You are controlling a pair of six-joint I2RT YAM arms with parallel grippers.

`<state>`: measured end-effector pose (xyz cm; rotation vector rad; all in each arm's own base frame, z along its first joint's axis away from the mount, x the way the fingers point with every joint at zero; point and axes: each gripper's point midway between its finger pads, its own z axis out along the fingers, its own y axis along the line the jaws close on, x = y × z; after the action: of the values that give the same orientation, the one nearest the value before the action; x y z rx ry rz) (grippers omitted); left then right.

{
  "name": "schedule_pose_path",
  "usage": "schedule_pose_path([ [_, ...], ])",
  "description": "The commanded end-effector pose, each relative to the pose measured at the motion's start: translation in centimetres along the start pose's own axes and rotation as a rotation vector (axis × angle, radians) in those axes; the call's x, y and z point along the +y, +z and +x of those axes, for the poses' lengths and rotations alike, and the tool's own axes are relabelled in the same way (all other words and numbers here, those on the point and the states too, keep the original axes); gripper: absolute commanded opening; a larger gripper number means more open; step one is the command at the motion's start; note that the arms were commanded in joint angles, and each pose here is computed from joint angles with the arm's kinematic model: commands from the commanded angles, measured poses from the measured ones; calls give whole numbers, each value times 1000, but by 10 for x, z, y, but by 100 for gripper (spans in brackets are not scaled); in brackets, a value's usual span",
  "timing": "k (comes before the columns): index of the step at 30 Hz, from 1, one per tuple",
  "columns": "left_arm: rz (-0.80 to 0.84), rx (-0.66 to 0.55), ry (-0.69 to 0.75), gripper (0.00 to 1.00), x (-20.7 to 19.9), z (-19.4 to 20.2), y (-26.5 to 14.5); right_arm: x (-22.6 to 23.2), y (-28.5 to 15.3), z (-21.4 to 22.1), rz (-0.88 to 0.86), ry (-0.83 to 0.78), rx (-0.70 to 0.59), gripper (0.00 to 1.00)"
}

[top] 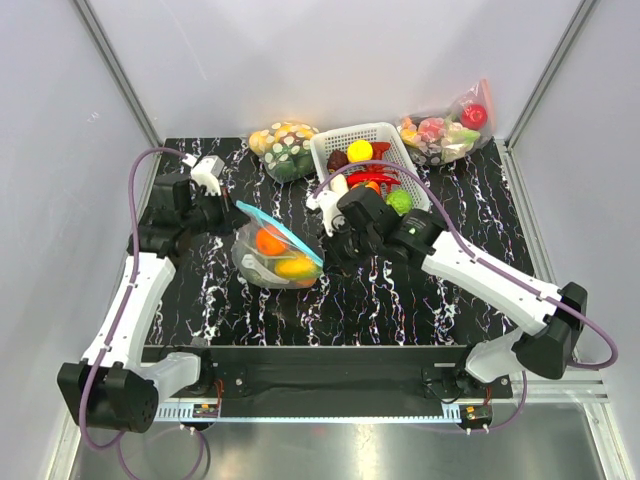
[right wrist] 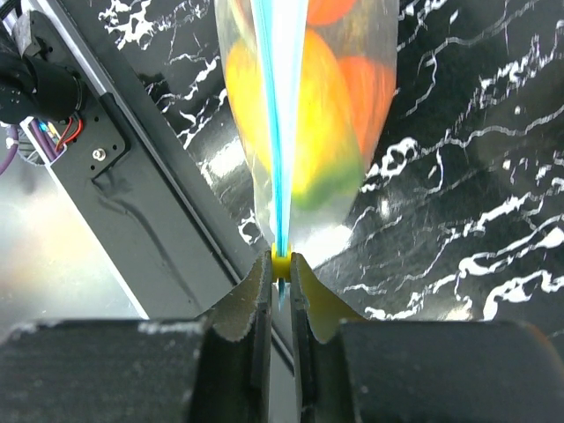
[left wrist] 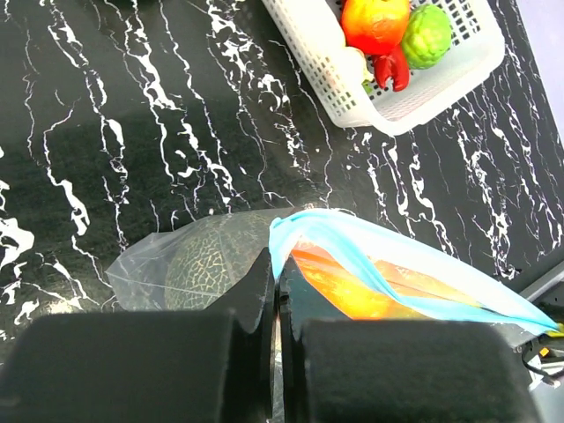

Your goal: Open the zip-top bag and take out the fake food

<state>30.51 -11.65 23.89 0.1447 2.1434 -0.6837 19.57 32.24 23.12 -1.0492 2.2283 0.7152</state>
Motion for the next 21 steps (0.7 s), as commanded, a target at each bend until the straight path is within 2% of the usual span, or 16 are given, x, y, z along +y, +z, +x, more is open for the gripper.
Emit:
schedule_pose_path([
  [1,-68,-150,65,0,13,-44,-3,1,-21,15,25,39,27,5],
  [5,-63,-144,71,0,14,-45,1,1,-23,18,28,45,35,6],
  [9,82,-131,116,0,-8,-41,3,4,-26,5,23,48,9,8],
  [12,246,-113,164,0,-34,-33,-1,7,-29,-14,16,31,-25,35],
  [13,281,-107,170,0,-39,-31,-1,7,-29,-24,18,28,-42,49],
  [17,393,-72,179,0,-55,-21,-6,7,-32,-55,27,-7,-136,62],
  [21,414,-55,180,0,-58,-17,-7,1,-25,-77,30,-27,-214,66],
])
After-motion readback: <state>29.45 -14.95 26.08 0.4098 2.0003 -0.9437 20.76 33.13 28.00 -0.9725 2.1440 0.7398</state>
